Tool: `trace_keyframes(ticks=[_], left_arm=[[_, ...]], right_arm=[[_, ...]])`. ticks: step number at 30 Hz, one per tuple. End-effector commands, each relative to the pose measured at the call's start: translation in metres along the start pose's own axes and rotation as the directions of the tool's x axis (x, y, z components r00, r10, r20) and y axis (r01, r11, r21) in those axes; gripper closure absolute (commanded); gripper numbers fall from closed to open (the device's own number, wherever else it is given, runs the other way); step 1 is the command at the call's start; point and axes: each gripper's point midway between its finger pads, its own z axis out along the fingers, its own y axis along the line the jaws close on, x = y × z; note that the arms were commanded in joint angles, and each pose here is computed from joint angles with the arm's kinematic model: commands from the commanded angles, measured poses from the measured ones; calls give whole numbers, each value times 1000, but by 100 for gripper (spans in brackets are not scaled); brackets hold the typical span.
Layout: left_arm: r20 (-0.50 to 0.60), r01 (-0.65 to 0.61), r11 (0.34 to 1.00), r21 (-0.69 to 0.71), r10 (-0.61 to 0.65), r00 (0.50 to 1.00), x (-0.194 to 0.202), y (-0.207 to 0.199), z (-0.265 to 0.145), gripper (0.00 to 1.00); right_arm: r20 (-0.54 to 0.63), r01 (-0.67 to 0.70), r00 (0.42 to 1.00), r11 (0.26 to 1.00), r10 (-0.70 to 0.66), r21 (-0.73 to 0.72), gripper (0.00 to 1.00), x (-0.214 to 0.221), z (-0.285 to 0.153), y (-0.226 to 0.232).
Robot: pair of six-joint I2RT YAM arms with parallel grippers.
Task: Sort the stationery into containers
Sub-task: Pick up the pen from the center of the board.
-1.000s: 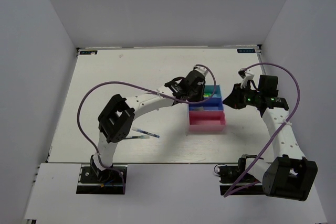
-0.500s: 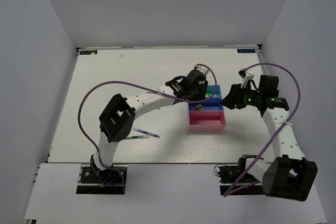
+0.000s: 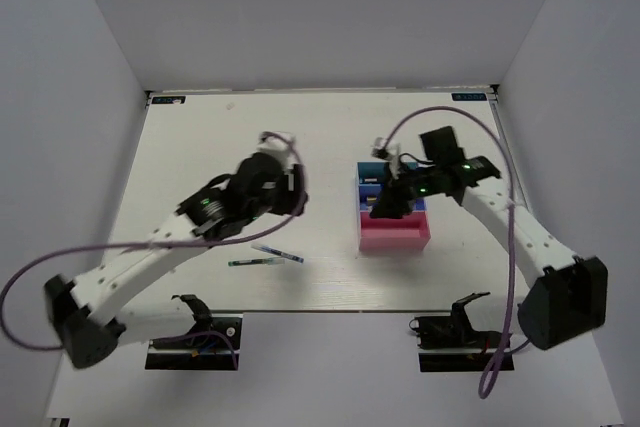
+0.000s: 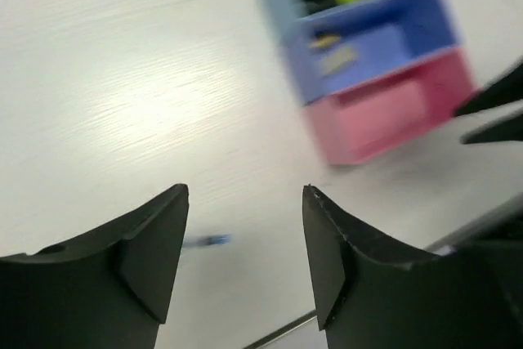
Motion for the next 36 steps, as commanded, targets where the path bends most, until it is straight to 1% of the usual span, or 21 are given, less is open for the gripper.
trace_keyframes(ticks=[1,2,3,4,5,6,7,8,9,10,11,12,13,14,16,17,18,19,24,30,36], left_arm=[[-91,88,945,-314,-122,988,65,111,-39,26],[-83,120,933,-338,-157,984,71,122,-46,24],[-90,149,905,-398,-200,976,89,144,-59,24],[-62,191,877,-442,-242,968,99,163,-69,24],[-44,215,857,-468,-265,963,104,172,-74,26],[-40,228,844,-486,-282,959,117,180,-81,30],[12,285,800,-528,-328,944,120,196,-91,62],[3,292,774,-562,-351,936,135,205,-92,83],[28,318,747,-583,-373,927,140,214,-99,97],[37,340,729,-595,-397,917,150,220,-101,100],[45,341,730,-593,-392,919,152,222,-103,100],[70,365,710,-602,-409,910,152,227,-106,98],[93,387,701,-599,-419,903,152,229,-108,71],[107,397,701,-593,-420,901,150,229,-109,61],[132,401,703,-587,-406,904,145,230,-110,50],[132,401,698,-594,-407,904,145,232,-110,38],[129,400,700,-591,-408,904,146,231,-109,33],[131,400,701,-590,-406,904,145,231,-109,30],[154,410,698,-587,-401,903,144,232,-112,29],[181,419,695,-584,-392,902,142,233,-115,29],[188,421,697,-581,-388,902,142,232,-117,29]], right_arm=[[-176,148,973,989,-151,-29,65,-2,50,8],[-199,160,969,986,-147,49,55,-13,57,-2],[-235,216,952,975,-198,55,51,-19,71,8],[-308,227,931,971,-194,74,49,-12,100,3],[-336,227,923,971,-189,79,47,-9,110,5],[-370,270,899,962,-234,47,45,-13,133,20],[-394,284,889,956,-234,73,45,-12,141,17],[-455,235,874,968,-172,85,45,8,163,11],[-443,278,870,957,-216,81,45,-7,175,25],[-460,268,867,958,-191,106,45,-3,181,24],[-502,261,846,960,-179,98,48,12,197,23],[-512,281,837,955,-194,98,48,13,203,26],[-512,286,836,953,-195,105,50,14,208,26],[-533,282,826,953,-183,111,50,25,216,23],[-552,301,812,947,-190,116,52,34,223,26],[-558,302,809,946,-187,121,54,38,224,26],[-560,313,805,942,-197,119,54,41,228,28],[-567,316,799,941,-198,118,54,45,231,28],[-596,322,776,942,-206,94,54,61,244,36],[-605,319,765,946,-220,59,54,66,256,47],[-625,323,748,945,-224,48,54,77,266,47]])
